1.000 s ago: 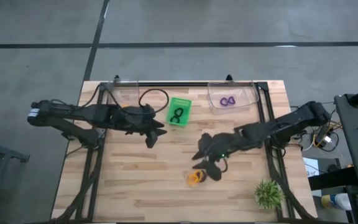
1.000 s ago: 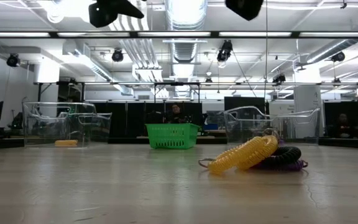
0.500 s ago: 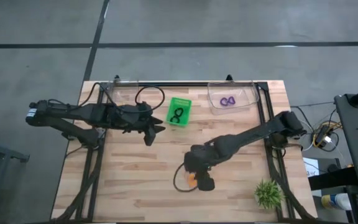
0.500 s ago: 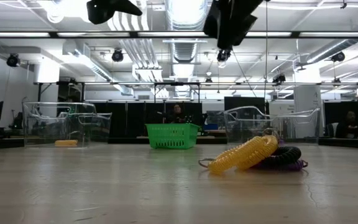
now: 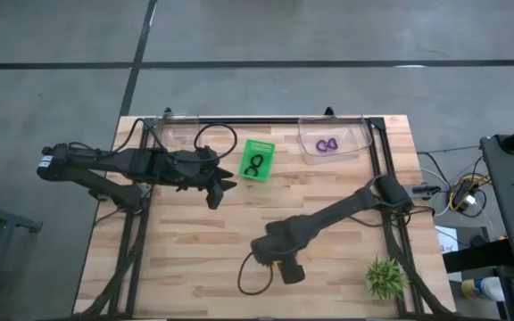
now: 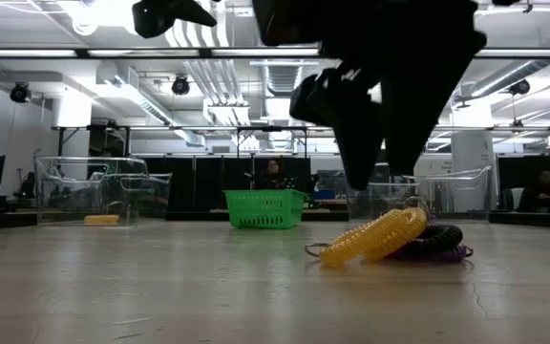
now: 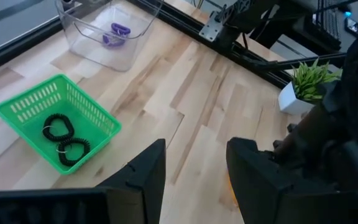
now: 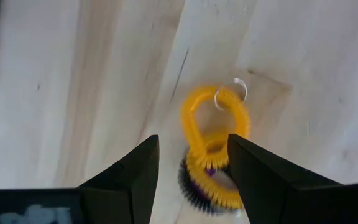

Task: Sort spring keychains
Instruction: Put the yellow spring keychain into the left transparent bin

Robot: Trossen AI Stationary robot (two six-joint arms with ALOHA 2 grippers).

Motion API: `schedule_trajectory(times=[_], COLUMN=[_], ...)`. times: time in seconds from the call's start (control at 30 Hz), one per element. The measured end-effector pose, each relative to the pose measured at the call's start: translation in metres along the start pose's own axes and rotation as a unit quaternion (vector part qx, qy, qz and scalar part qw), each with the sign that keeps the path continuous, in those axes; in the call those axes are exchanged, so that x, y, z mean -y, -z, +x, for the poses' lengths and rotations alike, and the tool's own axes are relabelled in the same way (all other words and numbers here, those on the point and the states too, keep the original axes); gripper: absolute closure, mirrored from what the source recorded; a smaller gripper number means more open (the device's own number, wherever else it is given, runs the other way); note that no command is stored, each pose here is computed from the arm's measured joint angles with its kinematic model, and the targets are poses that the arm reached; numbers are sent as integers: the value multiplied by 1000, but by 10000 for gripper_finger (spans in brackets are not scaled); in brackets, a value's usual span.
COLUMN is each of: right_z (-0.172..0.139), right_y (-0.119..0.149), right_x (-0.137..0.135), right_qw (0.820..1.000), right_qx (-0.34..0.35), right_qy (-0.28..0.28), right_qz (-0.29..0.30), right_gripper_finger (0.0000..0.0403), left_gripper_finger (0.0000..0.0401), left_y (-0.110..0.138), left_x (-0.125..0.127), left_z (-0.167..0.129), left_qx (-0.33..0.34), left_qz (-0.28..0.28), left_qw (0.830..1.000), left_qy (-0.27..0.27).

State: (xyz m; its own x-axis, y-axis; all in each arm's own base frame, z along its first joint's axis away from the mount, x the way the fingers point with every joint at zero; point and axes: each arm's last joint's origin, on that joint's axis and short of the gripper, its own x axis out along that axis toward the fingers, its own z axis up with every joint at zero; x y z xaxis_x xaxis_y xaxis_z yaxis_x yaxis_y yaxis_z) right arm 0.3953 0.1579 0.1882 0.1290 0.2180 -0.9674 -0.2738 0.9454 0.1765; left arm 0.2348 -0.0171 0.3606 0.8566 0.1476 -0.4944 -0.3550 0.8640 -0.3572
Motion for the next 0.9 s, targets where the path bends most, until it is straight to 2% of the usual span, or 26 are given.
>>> schedule_trajectory(times=[0.3, 0.43, 0.53, 0.7, 0.9], right_z=[26, 29, 30, 29, 18], right_y=[-5, -2, -2, 3, 0], right_x=[-1, 0, 0, 1, -3], right_qw=[1000, 999, 999, 998, 998], right_qx=[-23, -29, -30, -54, -58], right_qy=[3, 20, 26, 25, 19], right_qz=[-14, -15, -11, -10, -1], right_gripper_finger=[220, 237, 271, 372, 390], left_gripper_finger=[240, 240, 240, 240, 240], left_y=[0, 0, 0, 0, 0], left_x=[0, 0, 0, 0, -1], left_z=[0, 0, 0, 0, 0], left_qx=[0, -1, -1, -1, 3], left_qz=[2, 5, 5, 5, 10], left_qw=[1000, 1000, 1000, 1000, 1000], left_qy=[-1, -1, -1, -2, -8])
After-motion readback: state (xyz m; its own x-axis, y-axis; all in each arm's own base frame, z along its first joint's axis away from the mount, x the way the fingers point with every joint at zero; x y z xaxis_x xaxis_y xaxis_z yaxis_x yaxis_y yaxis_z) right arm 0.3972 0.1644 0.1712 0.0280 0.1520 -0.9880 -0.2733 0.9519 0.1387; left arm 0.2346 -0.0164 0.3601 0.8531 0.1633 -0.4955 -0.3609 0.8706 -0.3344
